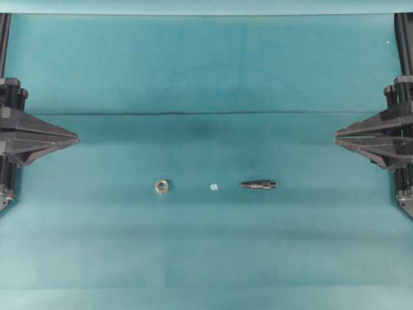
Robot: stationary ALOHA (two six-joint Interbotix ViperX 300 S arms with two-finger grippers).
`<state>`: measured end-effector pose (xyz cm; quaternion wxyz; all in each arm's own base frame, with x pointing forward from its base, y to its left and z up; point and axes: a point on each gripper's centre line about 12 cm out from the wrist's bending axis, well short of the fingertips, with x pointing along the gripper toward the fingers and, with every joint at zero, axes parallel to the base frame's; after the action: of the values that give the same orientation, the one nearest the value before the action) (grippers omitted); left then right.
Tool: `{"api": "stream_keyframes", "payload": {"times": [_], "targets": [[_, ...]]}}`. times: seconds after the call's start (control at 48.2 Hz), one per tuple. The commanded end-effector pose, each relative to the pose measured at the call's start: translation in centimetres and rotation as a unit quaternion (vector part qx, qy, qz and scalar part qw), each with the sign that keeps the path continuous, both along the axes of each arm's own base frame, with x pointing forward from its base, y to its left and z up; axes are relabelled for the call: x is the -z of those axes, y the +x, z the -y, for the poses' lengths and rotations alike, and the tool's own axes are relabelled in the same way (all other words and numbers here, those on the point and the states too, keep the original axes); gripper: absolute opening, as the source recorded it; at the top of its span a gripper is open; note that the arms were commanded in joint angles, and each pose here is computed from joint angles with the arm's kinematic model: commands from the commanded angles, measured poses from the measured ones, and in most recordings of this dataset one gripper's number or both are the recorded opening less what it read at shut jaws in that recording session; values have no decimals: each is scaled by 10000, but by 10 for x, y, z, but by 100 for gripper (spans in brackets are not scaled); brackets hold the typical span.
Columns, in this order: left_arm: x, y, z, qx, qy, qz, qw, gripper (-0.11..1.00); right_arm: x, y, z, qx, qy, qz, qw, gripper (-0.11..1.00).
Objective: Insert the washer onto the shaft with both hands.
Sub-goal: 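Move both grippers down over the washer and the steel shaft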
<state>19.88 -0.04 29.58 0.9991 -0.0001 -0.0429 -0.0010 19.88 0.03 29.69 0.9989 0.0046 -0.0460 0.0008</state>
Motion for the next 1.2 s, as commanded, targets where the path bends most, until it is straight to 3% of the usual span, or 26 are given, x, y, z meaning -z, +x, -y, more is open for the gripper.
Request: {"api": "stream_keyframes", "payload": {"times": [0.0,0.124,0.228,0.498,0.602,0.705,0.85,0.996,1.079,1.182], "targets": [[-12,13,0,18,-9,-39,10000,2,-2,2,2,58,23,-8,10000,0],[-22,27,-2,-42,45,-161,9999,2,2,4,4,103,466,-388,9981,-8],[-26,34,-2,-44,59,-376,9993,2,4,5,4,95,662,-737,9950,-10],[-5,43,0,-2,-5,-1361,9907,2,9,10,3,92,804,-1360,9874,-10],[5,53,5,80,-1,-1921,9813,2,14,20,2,102,805,-1814,9801,-10],[8,66,8,131,19,-2355,9718,2,21,38,2,118,798,-2413,9671,-10],[13,86,10,140,37,-2998,9539,2,39,57,0,126,782,-3259,9421,-10],[26,101,10,133,82,-3691,9293,2,56,70,-3,104,742,-3970,9148,-10],[30,107,10,126,99,-3946,9187,2,60,75,-3,102,668,-4174,9062,-10],[32,113,10,134,111,-4051,9141,2,64,79,-2,116,574,-4307,9006,-10]]}}
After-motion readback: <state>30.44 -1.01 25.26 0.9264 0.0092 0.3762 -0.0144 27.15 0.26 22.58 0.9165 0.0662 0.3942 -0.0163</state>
